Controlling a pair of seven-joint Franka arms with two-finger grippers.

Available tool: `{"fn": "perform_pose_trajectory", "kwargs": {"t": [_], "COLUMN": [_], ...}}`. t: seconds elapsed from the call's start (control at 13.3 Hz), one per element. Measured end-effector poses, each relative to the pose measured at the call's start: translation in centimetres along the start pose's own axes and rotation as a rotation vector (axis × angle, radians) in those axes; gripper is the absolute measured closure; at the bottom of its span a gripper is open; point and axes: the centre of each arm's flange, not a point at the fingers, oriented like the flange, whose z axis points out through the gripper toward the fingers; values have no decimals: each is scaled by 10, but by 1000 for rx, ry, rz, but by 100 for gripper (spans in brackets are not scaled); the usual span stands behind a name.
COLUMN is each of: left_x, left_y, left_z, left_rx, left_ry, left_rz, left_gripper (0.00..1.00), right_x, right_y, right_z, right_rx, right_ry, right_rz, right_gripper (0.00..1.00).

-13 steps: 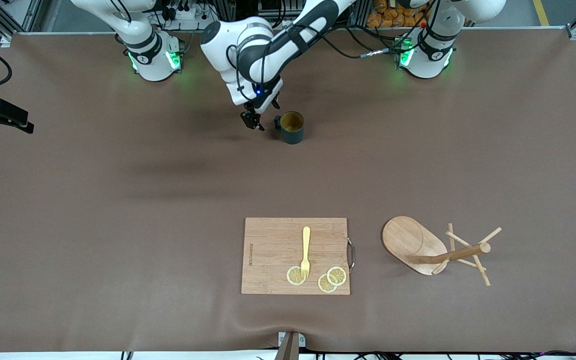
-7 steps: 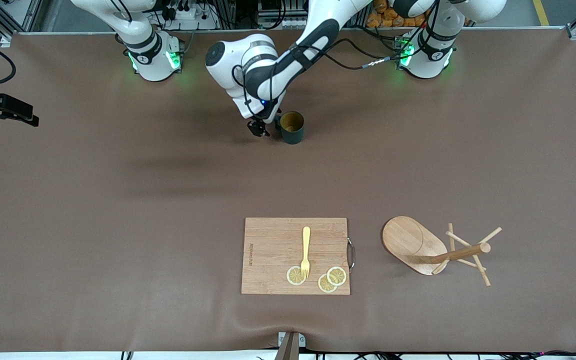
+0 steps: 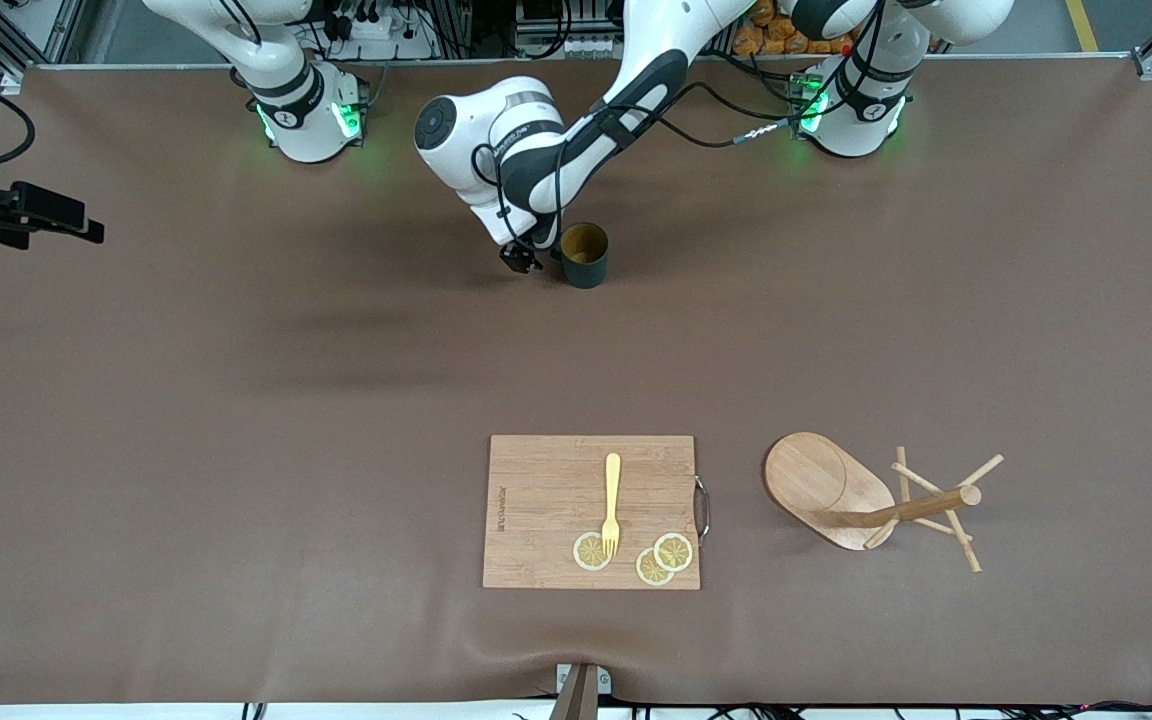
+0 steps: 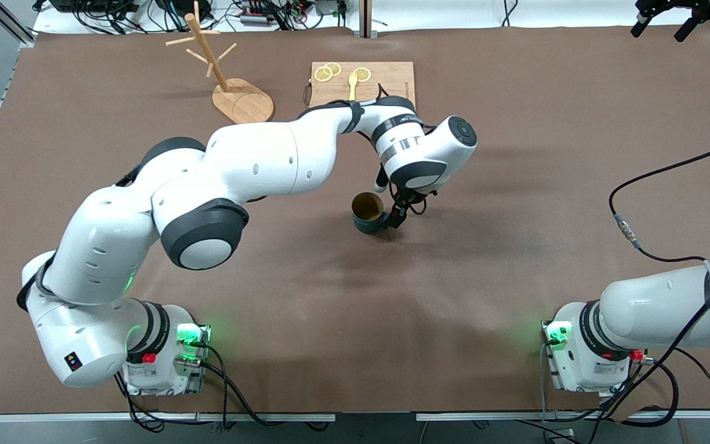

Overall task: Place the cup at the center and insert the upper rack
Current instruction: 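Lower the left gripper over the mug and align with its handle, then grasp the mug handle with the left gripper and lift it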

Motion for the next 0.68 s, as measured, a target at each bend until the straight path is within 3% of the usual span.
{"fn": "perform_pose_trajectory", "kwargs": {"t": [0.08, 0.23, 0.38, 0.68], "left_x": [0, -1, 0, 0], "left_y": [0, -1, -1, -4], "left_z": [0, 1, 3, 12], "left_rx": [0, 1, 5, 17], "left_ry": [1, 2, 6, 20], "left_rz": [-10, -16, -17, -14], "left_gripper": [15, 29, 29, 29], "right_x": [2, 4, 5, 2], "right_y": [5, 10, 3, 0], "right_z": [2, 4, -1, -19], "right_rx": [-17, -85, -121, -133], "right_ry": [-2, -7, 4, 43], "right_rz": [9, 15, 3, 1], "right_gripper": [0, 0, 0, 0]}}
